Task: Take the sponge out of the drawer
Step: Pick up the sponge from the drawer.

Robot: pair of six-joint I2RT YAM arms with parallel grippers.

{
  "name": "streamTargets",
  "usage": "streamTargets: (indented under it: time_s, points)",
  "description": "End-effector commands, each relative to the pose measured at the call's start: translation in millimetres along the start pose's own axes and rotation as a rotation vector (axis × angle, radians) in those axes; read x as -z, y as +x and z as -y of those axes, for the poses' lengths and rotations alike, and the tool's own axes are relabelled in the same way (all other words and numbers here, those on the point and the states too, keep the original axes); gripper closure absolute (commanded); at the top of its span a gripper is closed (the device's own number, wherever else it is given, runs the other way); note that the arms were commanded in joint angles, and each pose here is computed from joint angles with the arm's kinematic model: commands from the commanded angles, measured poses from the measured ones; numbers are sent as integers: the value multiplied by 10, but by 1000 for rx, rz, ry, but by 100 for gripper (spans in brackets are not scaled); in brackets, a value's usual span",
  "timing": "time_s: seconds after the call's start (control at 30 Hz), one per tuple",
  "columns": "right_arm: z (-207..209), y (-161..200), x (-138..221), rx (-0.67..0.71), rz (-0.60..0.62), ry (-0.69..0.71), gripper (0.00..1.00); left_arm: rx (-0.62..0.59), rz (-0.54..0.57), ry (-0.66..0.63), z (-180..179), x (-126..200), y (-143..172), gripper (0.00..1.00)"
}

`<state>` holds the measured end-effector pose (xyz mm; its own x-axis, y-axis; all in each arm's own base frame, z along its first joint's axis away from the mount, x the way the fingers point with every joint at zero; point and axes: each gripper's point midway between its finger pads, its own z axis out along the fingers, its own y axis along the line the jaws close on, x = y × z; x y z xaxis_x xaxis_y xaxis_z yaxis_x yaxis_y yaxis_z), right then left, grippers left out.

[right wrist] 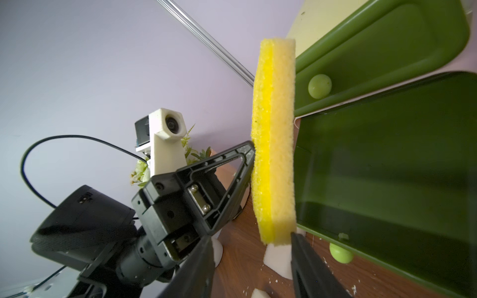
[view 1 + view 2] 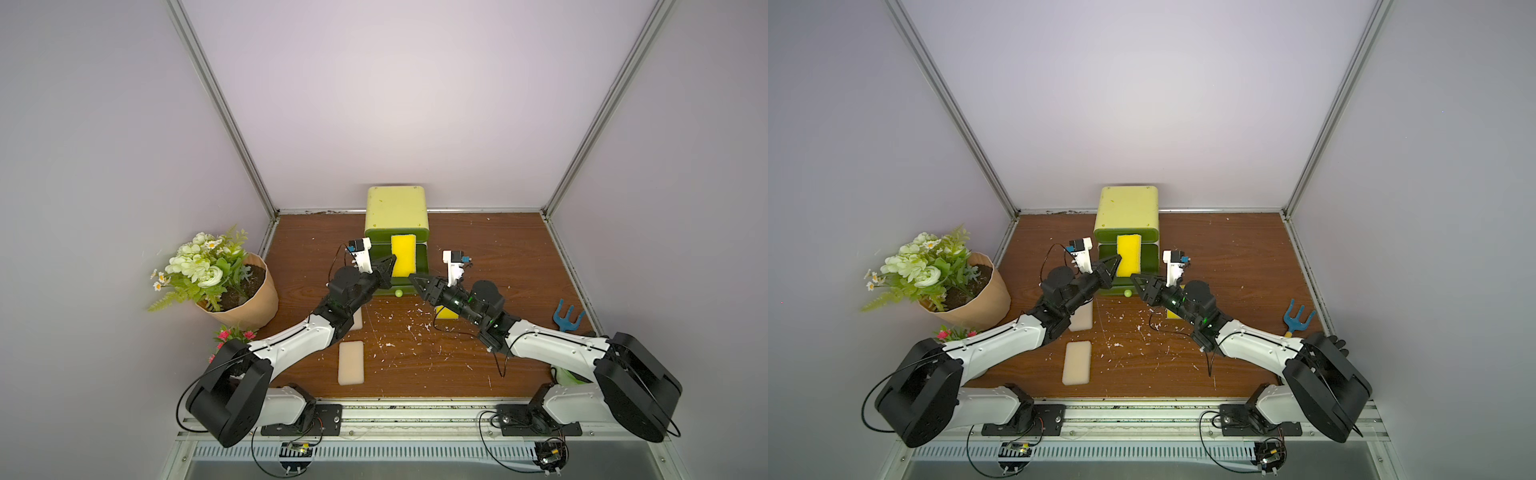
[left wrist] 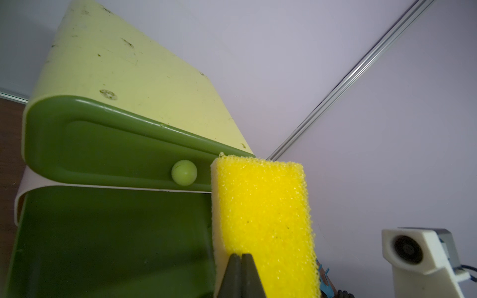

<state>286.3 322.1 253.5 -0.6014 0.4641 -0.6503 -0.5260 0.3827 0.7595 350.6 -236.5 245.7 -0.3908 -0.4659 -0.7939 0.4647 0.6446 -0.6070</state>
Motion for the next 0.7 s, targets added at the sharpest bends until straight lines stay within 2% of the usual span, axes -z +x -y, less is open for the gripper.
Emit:
streamTargets:
  time_s: [0.0,0.13,0.67]
  points:
    - [-257,-235,-88,18,74,-69,50,-13,24,54,164,45,-83,98]
    - [-231,-244,-157,22,76,-57,56,-14,26,57,175,64,-91,98]
    - [-121,-293,-101,59,110,8,55,-26,32,55,180,93,-104,96]
